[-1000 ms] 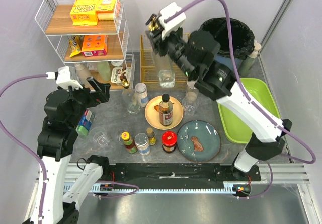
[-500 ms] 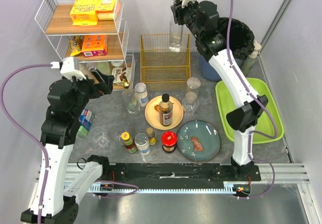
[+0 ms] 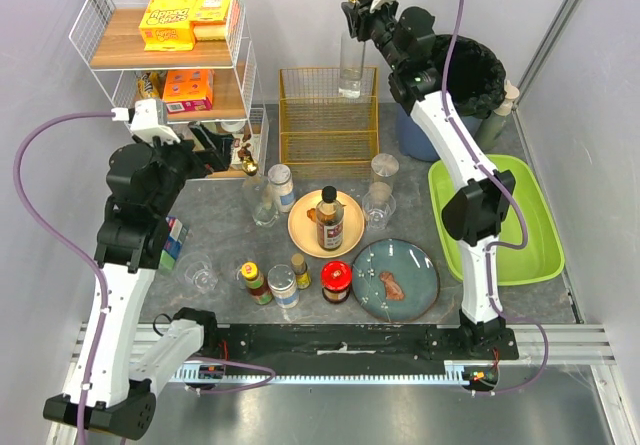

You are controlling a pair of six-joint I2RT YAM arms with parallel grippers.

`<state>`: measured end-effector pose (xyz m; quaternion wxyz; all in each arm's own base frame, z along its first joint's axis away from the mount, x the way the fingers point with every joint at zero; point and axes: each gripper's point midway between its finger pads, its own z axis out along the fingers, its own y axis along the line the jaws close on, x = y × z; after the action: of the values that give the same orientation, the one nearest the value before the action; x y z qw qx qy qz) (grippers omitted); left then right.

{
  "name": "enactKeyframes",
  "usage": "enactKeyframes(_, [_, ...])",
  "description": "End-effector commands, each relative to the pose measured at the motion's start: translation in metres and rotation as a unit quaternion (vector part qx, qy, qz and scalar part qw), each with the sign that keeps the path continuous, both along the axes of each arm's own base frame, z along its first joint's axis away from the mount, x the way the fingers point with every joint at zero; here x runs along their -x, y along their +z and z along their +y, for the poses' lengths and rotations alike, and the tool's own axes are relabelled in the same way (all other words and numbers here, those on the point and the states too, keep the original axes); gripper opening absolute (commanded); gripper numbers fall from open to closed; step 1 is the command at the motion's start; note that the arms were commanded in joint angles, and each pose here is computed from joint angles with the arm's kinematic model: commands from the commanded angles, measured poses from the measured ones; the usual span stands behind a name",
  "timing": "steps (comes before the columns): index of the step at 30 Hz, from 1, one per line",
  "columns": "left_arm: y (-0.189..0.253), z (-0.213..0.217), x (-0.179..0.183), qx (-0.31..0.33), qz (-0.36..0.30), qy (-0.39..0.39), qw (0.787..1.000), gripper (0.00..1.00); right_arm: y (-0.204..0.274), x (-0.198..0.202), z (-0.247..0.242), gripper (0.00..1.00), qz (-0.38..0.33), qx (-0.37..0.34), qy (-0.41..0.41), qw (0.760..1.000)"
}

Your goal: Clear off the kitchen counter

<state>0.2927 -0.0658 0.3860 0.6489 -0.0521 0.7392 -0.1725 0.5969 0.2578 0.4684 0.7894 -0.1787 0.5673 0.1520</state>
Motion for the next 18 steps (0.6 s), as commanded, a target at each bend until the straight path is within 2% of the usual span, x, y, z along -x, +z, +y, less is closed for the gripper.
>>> enactKeyframes(1, [0.014, -0.004, -0.016, -0.01, -0.035, -0.009, 0.999, 0.99, 0.103, 0.039, -0.006, 0.0, -0.163, -0.054, 0.018, 0.985])
enactKeyframes(7, [0.013, -0.012, -0.019, -0.006, -0.043, -0.03, 0.999, 0.98, 0.097, 0.031, -0.006, 0.0, -0.201, -0.031, 0.015, 0.979])
enactKeyframes(18, [0.015, -0.017, -0.019, 0.006, -0.062, -0.041, 0.997, 0.99, 0.048, 0.016, -0.001, 0.0, -0.177, 0.006, 0.052, 0.983])
